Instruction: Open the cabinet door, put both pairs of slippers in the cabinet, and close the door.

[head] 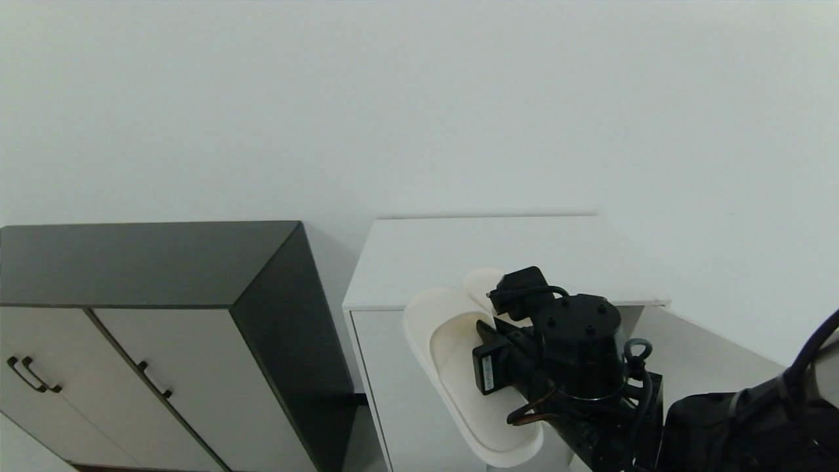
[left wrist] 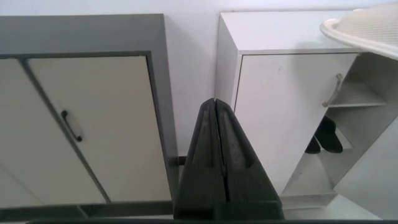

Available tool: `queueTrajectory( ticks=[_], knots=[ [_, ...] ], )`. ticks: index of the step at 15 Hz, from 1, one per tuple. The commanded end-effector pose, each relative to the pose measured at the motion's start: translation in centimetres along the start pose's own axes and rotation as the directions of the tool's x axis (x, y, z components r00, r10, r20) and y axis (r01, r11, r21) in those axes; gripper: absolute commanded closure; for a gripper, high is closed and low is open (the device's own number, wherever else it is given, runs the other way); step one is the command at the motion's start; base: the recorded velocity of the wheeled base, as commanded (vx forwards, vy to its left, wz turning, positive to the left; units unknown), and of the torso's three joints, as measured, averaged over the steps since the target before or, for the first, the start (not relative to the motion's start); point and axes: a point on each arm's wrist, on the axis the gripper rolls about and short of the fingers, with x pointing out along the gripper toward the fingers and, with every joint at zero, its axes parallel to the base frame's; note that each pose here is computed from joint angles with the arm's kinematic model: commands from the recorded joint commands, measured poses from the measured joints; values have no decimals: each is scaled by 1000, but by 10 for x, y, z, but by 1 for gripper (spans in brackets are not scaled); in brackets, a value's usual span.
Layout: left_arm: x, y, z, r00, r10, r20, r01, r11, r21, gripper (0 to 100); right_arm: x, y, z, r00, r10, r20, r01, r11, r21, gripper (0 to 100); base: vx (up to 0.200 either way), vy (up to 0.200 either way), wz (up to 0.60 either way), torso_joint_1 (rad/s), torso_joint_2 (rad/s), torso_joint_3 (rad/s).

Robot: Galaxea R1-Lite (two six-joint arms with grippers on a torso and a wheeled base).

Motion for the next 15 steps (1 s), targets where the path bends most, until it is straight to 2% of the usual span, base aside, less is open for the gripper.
queueTrajectory(
  ticks=[1,3,15],
  knots=[
    [0,0,0,1000,1,1,-1,1000,0,100,1,0,-2,1000,0,-4,0,1000,-2,100,-200,0,0,-2,-2,2],
    [0,0,0,1000,1,1,-1,1000,0,100,1,0,-2,1000,0,-5,0,1000,-3,100,-200,0,0,5,2,0],
    [0,0,0,1000,1,-1,-1,1000,0,100,2,0,-5,1000,-3,-13,3,1000,-7,100,0,0,0,0,0,0]
  ],
)
